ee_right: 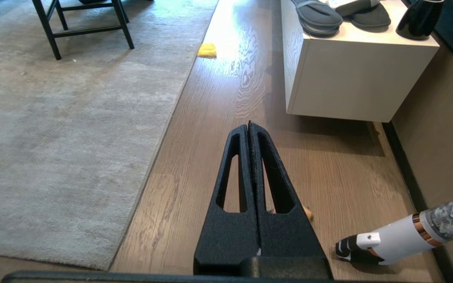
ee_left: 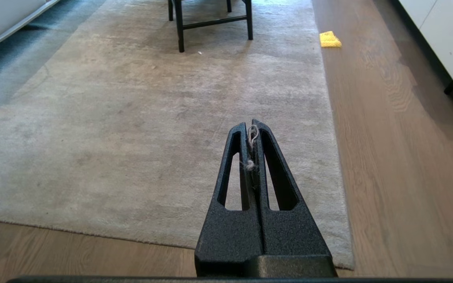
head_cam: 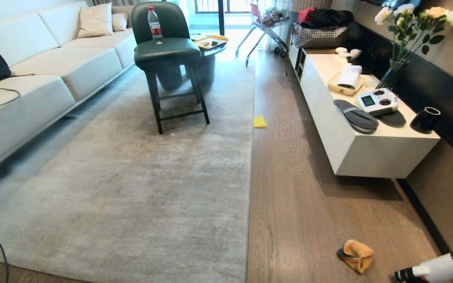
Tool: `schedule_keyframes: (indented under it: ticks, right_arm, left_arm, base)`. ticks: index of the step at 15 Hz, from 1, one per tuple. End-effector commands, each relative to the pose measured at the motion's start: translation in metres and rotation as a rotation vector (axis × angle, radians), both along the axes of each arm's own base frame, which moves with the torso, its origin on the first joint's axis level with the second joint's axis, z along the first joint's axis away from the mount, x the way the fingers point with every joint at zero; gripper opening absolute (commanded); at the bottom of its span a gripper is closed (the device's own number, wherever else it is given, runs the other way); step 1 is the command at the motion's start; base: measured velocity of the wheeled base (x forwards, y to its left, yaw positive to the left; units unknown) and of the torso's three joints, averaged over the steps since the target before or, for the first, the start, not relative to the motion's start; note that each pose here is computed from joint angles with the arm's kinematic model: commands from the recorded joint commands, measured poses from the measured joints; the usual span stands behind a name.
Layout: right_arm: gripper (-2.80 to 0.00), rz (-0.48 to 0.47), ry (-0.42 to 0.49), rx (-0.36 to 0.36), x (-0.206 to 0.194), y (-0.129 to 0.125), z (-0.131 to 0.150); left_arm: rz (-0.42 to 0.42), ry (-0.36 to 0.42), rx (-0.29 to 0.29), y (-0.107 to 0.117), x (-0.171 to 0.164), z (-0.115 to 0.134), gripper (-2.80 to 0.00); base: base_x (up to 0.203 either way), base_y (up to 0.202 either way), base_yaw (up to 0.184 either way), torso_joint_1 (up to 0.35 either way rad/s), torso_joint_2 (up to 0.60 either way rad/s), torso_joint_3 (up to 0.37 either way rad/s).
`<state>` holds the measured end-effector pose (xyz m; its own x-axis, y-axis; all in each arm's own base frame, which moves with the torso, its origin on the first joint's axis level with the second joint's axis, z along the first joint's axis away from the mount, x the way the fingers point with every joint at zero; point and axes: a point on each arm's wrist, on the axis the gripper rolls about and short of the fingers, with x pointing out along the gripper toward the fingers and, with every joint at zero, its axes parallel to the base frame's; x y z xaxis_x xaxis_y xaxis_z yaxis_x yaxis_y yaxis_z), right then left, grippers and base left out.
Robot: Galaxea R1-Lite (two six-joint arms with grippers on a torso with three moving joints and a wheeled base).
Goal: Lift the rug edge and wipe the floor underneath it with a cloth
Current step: Lift up the carpet
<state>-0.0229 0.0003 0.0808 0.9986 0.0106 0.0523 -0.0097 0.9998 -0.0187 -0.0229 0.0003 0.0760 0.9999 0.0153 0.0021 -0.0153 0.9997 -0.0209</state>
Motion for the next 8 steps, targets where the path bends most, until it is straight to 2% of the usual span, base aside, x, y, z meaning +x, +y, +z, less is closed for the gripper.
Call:
schedule_keyframes:
  ticks: [1, 2, 3, 8]
  right_arm:
    - [-2.80, 0.000, -0.001, 0.000, 0.0000, 0.0000, 0.0001]
    - [-2.80, 0.000, -0.001, 0.000, 0.0000, 0.0000, 0.0001]
    - [-2.80, 0.000, -0.001, 0.000, 0.0000, 0.0000, 0.0001]
    - [-2.80, 0.001, -0.001, 0.000, 0.0000, 0.0000, 0.0001]
  left_arm:
    - [0.000, -0.001, -0.001, 0.0000, 0.0000, 0.0001, -2.80]
    - [0.002, -0.001, -0.001, 0.0000, 0.0000, 0.0001, -2.80]
    - [0.000, -0.001, -0.001, 0.0000, 0.0000, 0.0001, -2.80]
    - [0.000, -0.001, -0.001, 0.0000, 0.0000, 0.0001, -2.80]
  base:
    - [0.000, 0.000, 0.000, 0.033, 0.41, 0.490]
    - [0.000, 0.000, 0.000, 0.002, 0.26, 0.318]
    - [0.000, 0.000, 0.000, -0.002, 0.00, 0.078]
    - [0.000, 0.000, 0.000, 0.000, 0.00, 0.000]
